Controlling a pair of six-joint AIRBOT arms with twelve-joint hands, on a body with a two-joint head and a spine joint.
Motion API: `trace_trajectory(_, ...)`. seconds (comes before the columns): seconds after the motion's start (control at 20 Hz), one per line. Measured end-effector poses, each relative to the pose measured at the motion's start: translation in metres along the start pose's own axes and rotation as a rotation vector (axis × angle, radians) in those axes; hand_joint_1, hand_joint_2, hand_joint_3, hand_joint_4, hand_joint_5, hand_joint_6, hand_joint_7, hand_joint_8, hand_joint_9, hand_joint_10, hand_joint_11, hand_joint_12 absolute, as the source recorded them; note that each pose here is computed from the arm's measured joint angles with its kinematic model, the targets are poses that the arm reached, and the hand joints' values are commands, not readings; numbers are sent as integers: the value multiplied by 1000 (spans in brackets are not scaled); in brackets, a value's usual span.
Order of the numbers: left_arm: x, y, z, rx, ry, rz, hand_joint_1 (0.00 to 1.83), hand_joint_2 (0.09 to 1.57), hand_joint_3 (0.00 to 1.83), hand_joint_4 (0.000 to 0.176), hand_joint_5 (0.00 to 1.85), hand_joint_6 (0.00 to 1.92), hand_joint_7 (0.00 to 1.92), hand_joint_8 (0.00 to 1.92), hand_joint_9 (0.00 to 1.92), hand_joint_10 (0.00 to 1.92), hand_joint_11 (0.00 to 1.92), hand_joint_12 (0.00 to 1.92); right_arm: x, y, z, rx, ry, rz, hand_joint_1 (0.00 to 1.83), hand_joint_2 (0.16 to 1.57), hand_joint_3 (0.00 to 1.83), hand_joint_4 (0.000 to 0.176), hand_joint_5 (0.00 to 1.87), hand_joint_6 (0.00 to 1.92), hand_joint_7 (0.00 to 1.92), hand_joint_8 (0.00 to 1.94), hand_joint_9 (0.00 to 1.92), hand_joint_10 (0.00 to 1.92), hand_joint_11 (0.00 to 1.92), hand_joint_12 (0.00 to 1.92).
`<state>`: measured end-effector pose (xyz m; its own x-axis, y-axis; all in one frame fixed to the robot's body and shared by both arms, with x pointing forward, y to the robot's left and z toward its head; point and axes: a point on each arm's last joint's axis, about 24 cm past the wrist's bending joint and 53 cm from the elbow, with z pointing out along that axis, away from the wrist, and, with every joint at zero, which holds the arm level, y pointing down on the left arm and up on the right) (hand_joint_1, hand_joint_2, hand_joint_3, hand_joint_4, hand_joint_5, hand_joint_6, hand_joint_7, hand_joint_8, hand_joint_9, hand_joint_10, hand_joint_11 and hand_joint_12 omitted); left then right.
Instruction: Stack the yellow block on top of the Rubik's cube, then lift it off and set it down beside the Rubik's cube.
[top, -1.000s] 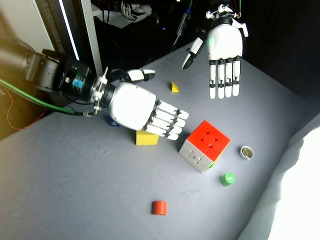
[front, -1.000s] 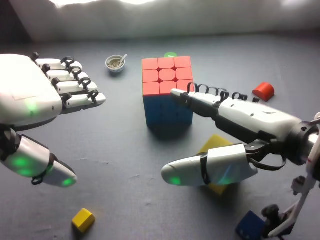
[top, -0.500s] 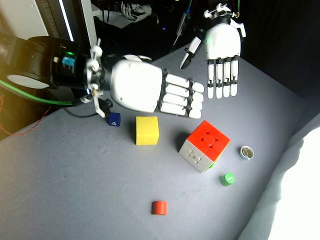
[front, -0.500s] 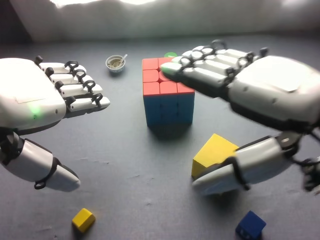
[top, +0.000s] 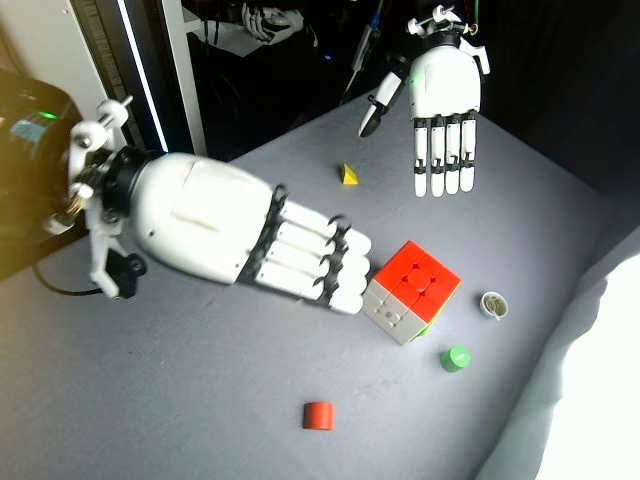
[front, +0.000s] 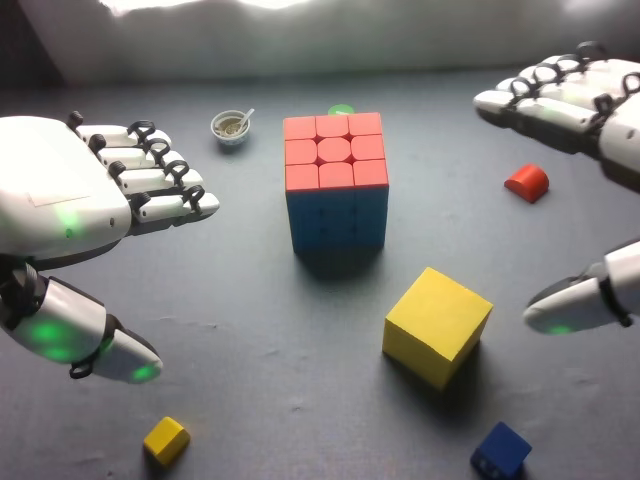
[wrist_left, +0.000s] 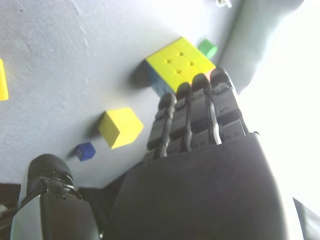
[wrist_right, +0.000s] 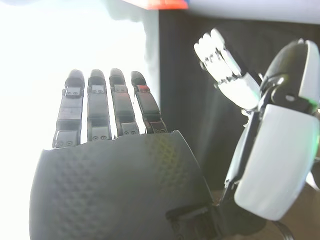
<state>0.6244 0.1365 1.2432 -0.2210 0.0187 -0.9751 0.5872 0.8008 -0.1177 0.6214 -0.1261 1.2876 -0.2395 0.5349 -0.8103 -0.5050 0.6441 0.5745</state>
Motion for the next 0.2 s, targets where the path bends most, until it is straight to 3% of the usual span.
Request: trace_trajectory(0.2, 0, 0, 0, -1, 0, -1, 90, 970, 2, 0, 16, 4, 66, 15, 50, 12, 0, 0, -19, -7, -8, 35, -25, 39, 472, 730, 0, 0, 0, 0, 0, 0, 0, 0, 0, 0)
